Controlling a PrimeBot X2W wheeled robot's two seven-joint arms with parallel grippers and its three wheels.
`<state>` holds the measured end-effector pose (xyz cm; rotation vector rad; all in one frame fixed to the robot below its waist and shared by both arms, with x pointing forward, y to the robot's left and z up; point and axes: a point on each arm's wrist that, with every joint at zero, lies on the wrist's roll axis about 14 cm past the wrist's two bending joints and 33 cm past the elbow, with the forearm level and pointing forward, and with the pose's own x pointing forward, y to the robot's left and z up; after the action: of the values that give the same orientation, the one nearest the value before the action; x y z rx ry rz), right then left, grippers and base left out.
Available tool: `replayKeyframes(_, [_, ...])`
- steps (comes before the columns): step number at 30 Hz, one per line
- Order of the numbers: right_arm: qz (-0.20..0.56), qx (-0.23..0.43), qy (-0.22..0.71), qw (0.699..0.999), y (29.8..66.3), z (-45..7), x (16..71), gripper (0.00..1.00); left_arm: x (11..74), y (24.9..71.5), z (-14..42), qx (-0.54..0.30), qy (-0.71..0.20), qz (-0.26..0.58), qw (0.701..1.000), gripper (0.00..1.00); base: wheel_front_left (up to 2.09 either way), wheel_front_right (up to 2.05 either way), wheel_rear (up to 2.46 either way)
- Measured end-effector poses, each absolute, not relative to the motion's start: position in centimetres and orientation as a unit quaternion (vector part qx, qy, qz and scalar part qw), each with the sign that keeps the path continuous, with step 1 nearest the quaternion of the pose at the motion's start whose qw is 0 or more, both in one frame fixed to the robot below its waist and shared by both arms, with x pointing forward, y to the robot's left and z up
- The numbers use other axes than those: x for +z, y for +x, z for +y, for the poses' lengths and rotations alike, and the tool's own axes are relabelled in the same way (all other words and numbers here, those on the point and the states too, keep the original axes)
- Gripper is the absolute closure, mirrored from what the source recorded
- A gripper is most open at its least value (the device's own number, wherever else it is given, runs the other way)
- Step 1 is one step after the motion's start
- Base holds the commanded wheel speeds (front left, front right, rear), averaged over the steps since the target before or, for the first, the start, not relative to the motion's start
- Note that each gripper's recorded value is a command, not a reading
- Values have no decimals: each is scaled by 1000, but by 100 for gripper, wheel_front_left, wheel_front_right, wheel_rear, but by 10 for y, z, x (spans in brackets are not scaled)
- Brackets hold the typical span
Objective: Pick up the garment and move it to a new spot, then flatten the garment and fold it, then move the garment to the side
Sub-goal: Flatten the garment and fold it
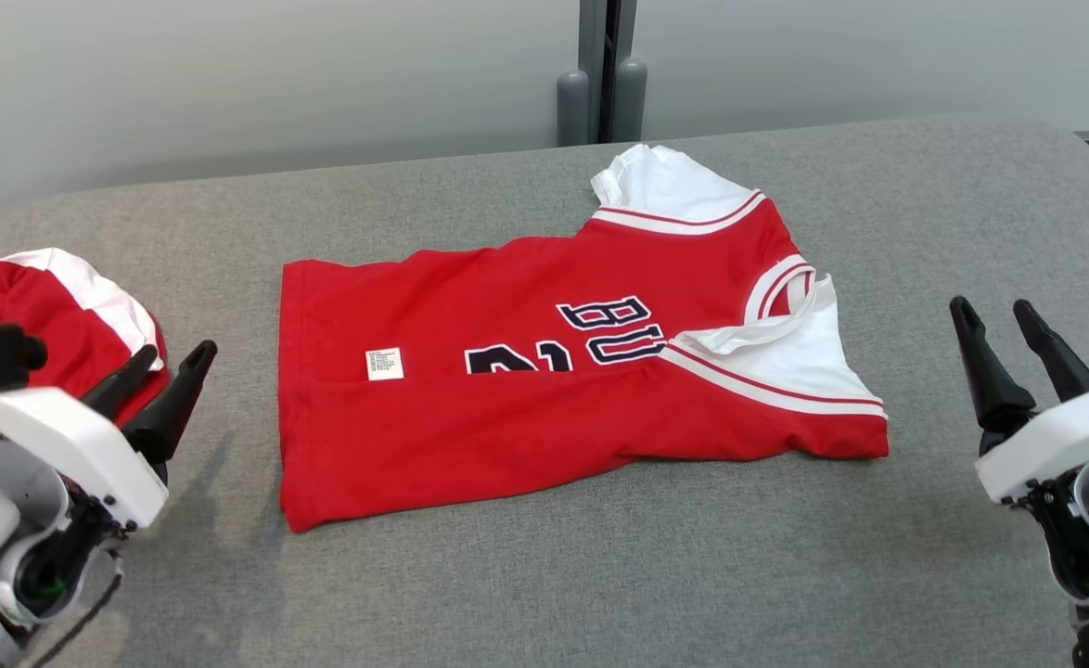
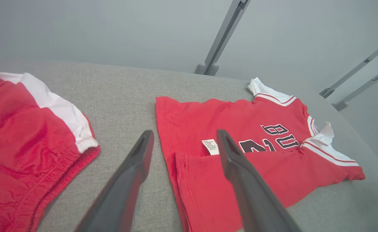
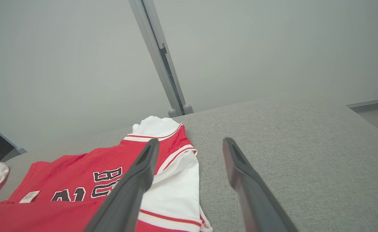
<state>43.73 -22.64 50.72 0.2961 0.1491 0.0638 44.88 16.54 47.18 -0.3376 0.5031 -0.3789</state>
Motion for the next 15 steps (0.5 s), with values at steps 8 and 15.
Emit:
replayKeyframes(8, [65, -1, 168, 984, 419, -233, 490, 0, 469, 427, 170, -129, -170, 186, 959, 0, 0, 0, 0])
replayKeyframes(15, [129, -6, 185, 974, 406, -222, 451, 0, 459, 414, 166, -100, -155, 174, 967, 0, 0, 0, 0])
